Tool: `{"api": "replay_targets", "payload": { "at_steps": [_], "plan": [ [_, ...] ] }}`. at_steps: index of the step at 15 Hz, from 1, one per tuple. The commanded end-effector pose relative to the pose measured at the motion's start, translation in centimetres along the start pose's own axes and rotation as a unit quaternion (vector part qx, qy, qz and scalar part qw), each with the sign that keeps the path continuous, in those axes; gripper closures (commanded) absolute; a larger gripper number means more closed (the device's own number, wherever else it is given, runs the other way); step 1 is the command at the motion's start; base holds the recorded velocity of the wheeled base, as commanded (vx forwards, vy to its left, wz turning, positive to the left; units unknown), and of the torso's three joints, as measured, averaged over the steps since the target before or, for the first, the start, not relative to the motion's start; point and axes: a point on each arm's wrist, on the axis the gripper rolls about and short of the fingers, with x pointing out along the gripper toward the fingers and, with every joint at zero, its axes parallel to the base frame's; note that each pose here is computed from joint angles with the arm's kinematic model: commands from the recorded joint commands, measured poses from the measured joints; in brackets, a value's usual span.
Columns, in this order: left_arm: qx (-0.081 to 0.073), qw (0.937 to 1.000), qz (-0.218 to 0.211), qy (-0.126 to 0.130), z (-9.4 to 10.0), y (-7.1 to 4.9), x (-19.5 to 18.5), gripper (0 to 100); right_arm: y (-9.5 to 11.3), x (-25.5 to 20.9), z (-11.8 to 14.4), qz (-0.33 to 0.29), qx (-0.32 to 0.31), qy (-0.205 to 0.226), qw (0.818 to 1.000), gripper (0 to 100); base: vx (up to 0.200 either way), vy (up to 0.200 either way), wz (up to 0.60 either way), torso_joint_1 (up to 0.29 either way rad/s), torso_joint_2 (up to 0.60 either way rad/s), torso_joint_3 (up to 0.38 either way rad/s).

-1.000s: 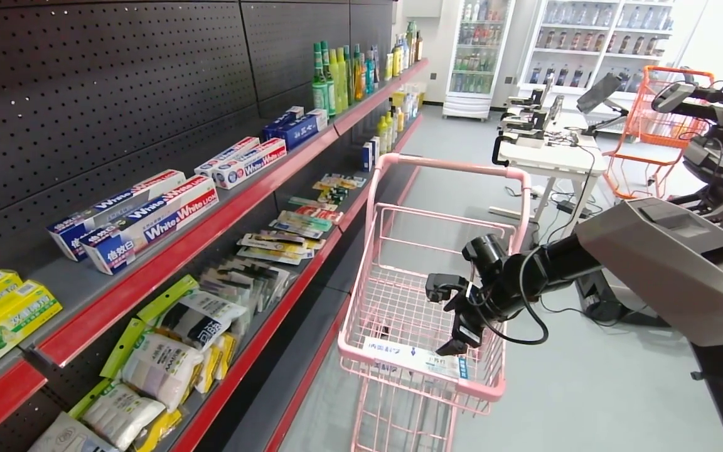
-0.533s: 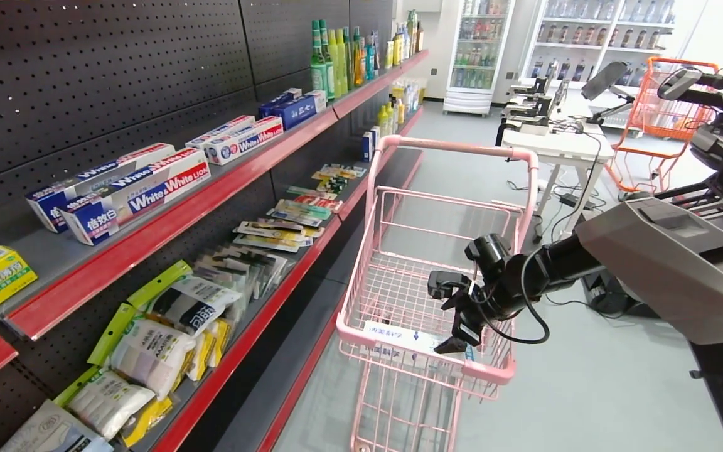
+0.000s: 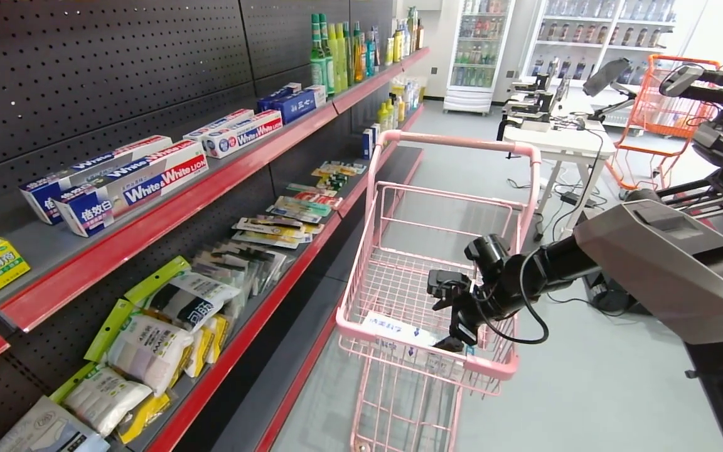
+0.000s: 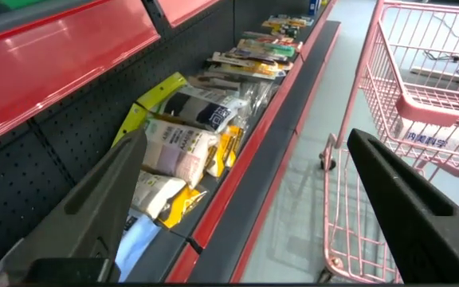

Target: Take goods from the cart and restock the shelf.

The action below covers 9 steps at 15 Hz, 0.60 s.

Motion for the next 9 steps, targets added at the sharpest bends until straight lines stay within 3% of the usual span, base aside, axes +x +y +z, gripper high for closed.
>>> {"api": "replay_targets", "payload": {
  "at_steps": [1, 9],
  "plan": [
    [0.0, 1.0, 0.0, 0.001, 0.0, 0.0, 0.0, 0, 0.1, 0.4, -0.3, 0.005, -0.001, 0.002, 1.0, 0, 0.0, 0.0, 0.0, 0.0, 0.0, 0.0],
    [0.0, 1.0, 0.0, 0.001, 0.0, 0.0, 0.0, 0, -0.4, -1.2, 0.2, 0.01, 0.001, -0.029, 1.0, 0, 0.0, 0.0, 0.0, 0.0, 0.0, 0.0]
  ]
}}
